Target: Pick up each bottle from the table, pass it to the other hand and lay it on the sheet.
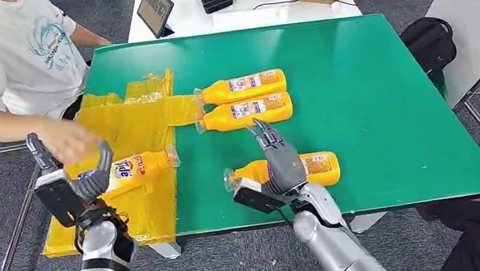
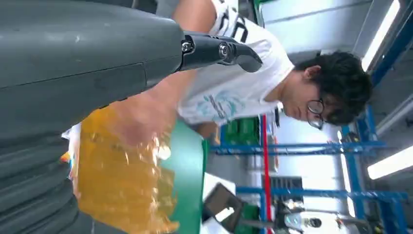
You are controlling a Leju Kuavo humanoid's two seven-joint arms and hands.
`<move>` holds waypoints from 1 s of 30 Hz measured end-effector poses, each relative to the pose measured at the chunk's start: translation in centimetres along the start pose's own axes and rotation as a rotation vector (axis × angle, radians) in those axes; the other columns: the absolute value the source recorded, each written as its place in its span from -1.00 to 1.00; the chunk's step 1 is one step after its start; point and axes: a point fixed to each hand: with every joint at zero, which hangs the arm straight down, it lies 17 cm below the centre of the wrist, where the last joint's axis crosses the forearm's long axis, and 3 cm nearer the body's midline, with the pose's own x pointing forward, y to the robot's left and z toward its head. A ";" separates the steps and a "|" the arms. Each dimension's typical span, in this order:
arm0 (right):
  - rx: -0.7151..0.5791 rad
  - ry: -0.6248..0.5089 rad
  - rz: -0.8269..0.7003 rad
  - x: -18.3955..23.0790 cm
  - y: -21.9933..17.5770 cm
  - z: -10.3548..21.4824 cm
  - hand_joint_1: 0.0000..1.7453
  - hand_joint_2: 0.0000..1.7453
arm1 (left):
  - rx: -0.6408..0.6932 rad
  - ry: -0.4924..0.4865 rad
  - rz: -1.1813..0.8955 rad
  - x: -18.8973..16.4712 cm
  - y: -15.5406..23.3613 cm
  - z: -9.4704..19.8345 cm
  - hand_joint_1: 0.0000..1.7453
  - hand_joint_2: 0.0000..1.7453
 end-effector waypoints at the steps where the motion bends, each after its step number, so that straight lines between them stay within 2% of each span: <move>1: 0.023 0.014 0.020 -0.9 0.1 0.1 -1.00 1.00 | -0.006 -0.002 0.012 0.4 -0.2 0.5 -1.00 1.00; 6: 0.133 0.072 0.062 -4.4 0.7 0.6 -1.00 1.00 | -0.044 -0.005 0.026 1.5 -1.1 2.8 -1.00 1.00; 13: 0.226 0.132 0.081 -7.6 1.8 1.9 -1.00 1.00 | -0.082 0.003 0.046 1.7 -2.1 3.9 -1.00 1.00; 30: 0.291 0.150 0.093 -9.7 2.4 3.7 -1.00 1.00 | -0.129 -0.018 0.028 2.7 -3.9 5.4 -1.00 1.00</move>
